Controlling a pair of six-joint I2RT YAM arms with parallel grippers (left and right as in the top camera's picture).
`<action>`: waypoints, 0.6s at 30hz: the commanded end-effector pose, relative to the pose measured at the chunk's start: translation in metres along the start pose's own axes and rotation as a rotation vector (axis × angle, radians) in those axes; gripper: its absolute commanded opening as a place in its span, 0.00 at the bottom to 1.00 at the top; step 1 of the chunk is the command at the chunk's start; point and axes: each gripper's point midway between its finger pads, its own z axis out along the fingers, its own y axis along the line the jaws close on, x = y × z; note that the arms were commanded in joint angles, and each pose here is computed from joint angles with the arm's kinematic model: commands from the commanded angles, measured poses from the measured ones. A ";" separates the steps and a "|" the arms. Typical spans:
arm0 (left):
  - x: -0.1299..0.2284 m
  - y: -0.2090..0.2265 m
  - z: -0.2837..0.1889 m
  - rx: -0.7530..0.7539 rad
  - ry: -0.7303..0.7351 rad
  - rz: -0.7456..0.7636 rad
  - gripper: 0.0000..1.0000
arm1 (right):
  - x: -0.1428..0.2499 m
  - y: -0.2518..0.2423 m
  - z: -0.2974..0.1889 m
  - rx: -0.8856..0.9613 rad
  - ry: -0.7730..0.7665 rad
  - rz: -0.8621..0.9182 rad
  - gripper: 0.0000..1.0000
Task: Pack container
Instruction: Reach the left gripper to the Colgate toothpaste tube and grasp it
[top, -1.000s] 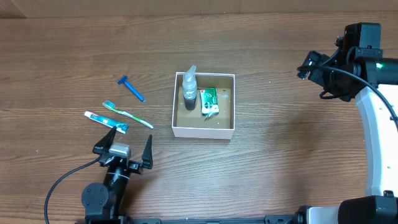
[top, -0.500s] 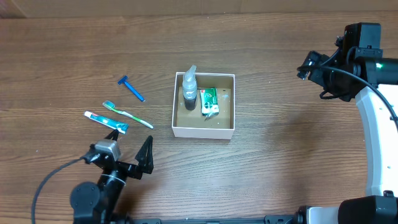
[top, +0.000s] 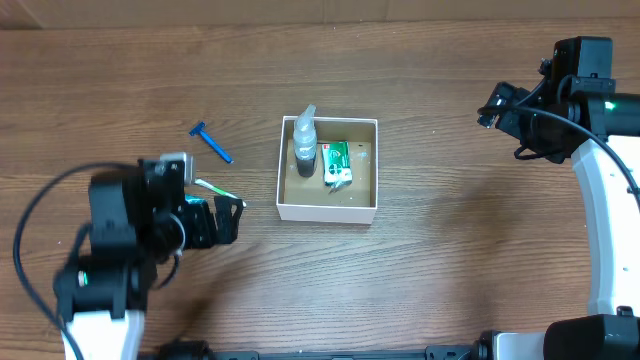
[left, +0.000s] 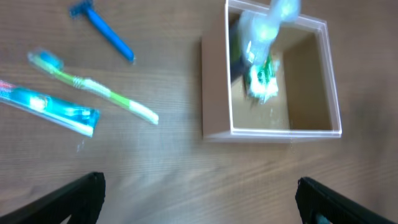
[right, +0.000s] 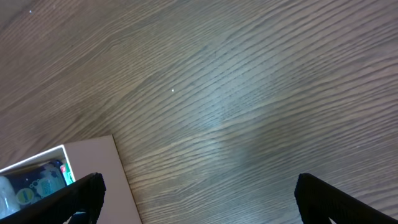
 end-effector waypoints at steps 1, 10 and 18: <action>0.001 0.003 0.010 -0.006 0.142 0.019 1.00 | -0.004 0.002 -0.004 -0.011 -0.016 -0.003 1.00; 0.025 0.008 0.064 0.060 0.402 -0.141 1.00 | -0.004 0.002 -0.004 -0.011 -0.016 -0.003 1.00; 0.008 0.030 0.110 0.018 0.389 -0.270 0.99 | -0.004 0.002 -0.004 -0.011 -0.016 -0.003 1.00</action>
